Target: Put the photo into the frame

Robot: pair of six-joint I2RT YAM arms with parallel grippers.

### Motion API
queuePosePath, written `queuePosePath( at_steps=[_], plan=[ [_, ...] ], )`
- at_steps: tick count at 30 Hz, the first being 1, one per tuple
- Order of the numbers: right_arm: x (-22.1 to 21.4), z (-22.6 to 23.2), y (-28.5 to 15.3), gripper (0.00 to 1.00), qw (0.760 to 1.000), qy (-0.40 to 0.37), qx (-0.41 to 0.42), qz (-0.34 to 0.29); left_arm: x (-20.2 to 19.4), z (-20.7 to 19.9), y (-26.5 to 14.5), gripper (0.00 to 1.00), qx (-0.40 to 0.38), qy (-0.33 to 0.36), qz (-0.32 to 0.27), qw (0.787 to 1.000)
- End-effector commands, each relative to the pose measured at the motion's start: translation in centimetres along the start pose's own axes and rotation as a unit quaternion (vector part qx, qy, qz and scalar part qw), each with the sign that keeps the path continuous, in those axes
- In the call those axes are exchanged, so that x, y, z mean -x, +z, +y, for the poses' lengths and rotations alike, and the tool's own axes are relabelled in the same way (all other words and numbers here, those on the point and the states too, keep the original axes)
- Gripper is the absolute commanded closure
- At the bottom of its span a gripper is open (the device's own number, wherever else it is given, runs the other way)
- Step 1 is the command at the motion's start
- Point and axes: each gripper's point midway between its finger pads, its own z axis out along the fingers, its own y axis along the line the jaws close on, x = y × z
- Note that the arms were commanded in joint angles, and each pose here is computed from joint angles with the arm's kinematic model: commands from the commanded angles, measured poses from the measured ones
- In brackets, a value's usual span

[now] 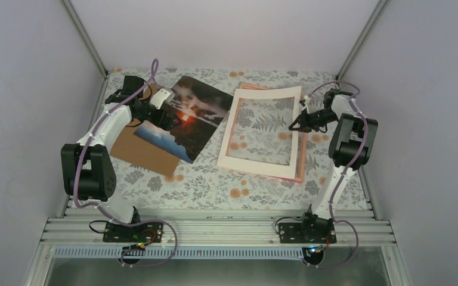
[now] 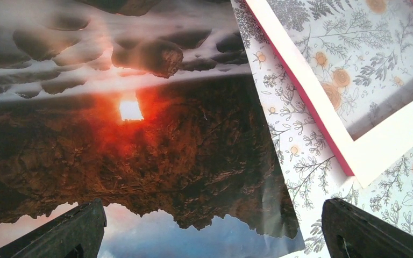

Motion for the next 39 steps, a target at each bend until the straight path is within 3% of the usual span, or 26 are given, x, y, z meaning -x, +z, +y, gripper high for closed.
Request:
queuePosePath(
  at_steps=[1, 21, 37, 39],
  plan=[
    [0.9, -1.5, -1.0, 0.96, 1.000, -0.009, -0.025, -0.005, 0.9, -0.1, 0.2, 0.00, -0.007, 0.004, -0.011, 1.000],
    [2.1, -5.8, -2.7, 0.96, 0.996, 0.061, -0.054, -0.047, 0.9, 0.3, 0.8, 0.00, -0.006, 0.003, -0.005, 1.000],
    [1.3, -4.6, 0.0, 0.96, 0.996, 0.072, -0.040, -0.029, 1.0, 0.5, 1.1, 0.00, -0.007, 0.000, -0.003, 1.000],
    [1.0, -4.8, 0.0, 0.90, 0.995, 0.076, -0.052, -0.025, 1.0, 0.4, 1.1, 0.00, -0.007, 0.000, -0.004, 1.000]
  ],
)
